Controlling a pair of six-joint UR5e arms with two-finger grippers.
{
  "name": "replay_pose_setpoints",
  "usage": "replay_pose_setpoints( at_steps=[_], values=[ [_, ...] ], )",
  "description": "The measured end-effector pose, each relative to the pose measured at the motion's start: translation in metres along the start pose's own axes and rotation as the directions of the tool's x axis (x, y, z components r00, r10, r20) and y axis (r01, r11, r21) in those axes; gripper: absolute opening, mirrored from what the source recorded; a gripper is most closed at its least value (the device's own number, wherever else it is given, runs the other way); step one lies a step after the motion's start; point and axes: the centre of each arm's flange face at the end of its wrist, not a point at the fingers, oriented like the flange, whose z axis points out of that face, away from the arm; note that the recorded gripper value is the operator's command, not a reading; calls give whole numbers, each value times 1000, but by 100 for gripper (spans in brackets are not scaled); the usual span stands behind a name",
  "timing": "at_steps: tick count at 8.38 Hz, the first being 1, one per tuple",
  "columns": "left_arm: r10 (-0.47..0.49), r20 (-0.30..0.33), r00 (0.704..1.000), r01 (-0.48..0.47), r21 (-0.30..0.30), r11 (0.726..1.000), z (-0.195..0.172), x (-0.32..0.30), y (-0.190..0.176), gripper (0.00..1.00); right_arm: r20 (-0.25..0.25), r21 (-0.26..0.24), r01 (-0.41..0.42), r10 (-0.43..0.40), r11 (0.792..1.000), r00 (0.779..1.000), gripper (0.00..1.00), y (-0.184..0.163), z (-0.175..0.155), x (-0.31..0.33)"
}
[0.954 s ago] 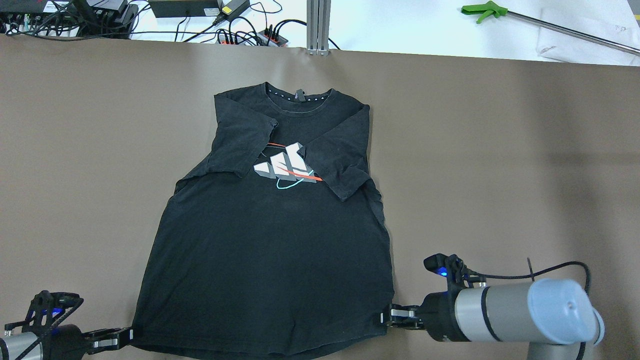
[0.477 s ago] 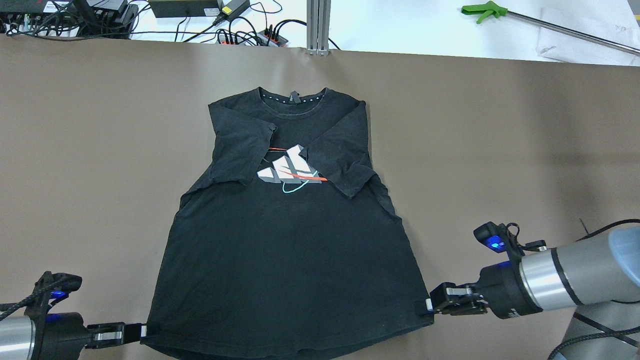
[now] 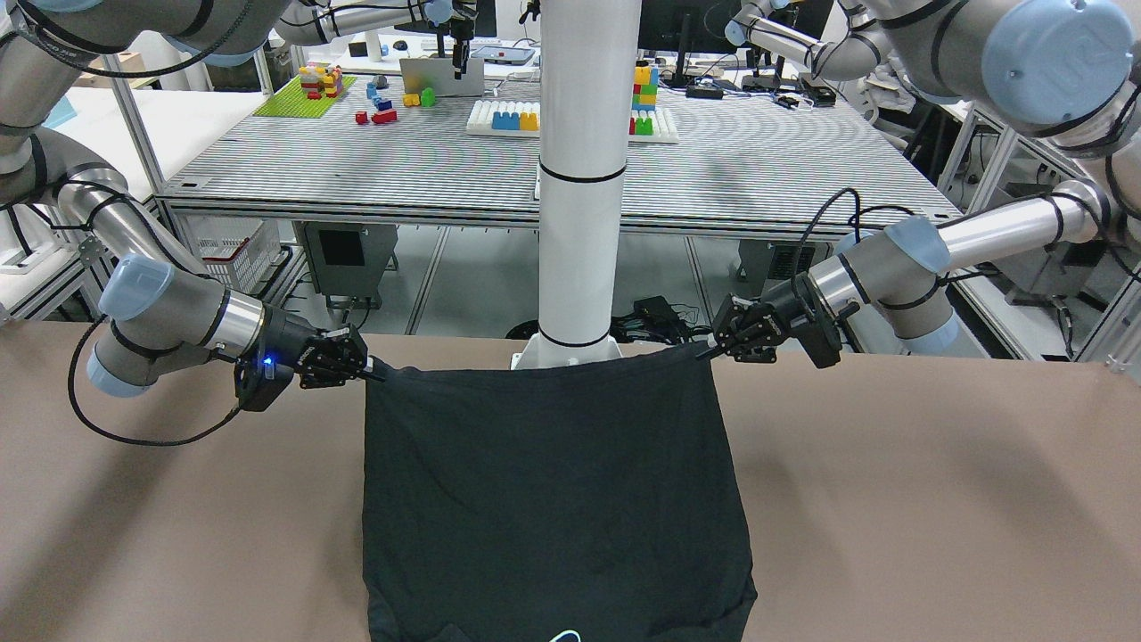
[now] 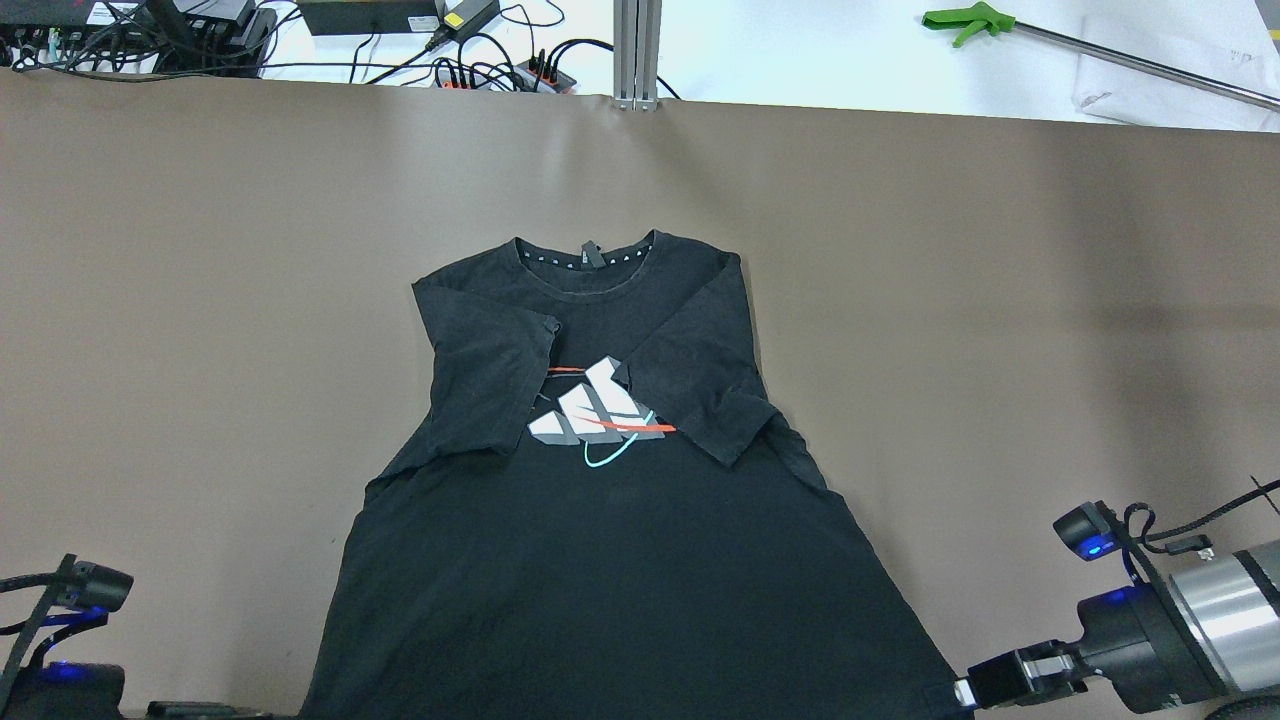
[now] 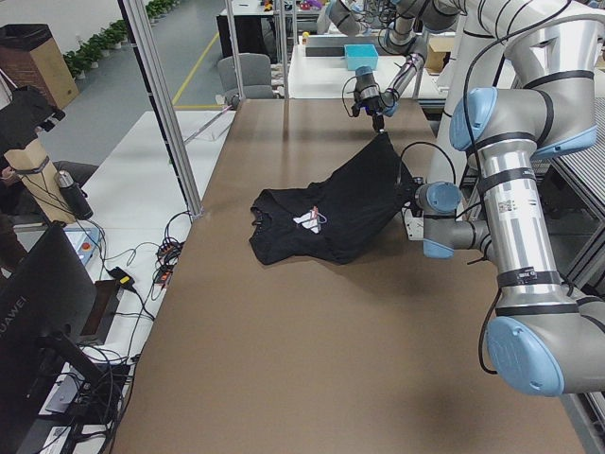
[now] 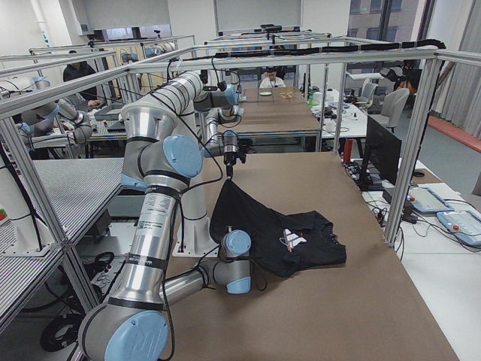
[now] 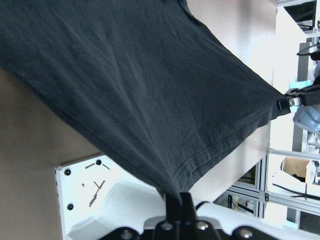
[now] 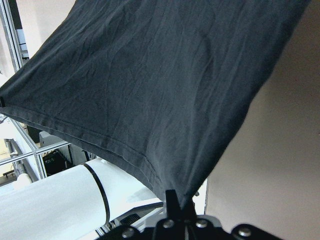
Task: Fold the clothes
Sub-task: 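Lift the hem with both grippers and carry it toward the collar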
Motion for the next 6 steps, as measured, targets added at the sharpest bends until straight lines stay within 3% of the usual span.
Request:
replay_pose_setpoints(
  at_steps=[2, 4, 6],
  values=[
    [41, -62, 997, -46, -81, 996, -11, 16, 10, 0, 57, -57, 40, -37, 998, 998, 0, 16, -9, -1],
    [54, -80, 995, -63, -103, 993, -15, 16, 10, 0, 107, -84, 32, -23, 996, 994, 0, 21, -10, -3],
    [59, -35, 998, -60, -44, 997, -18, -2, -10, 0, 108, -20, 5, -3, 1000, 994, 0, -17, 10, 12]
  ],
)
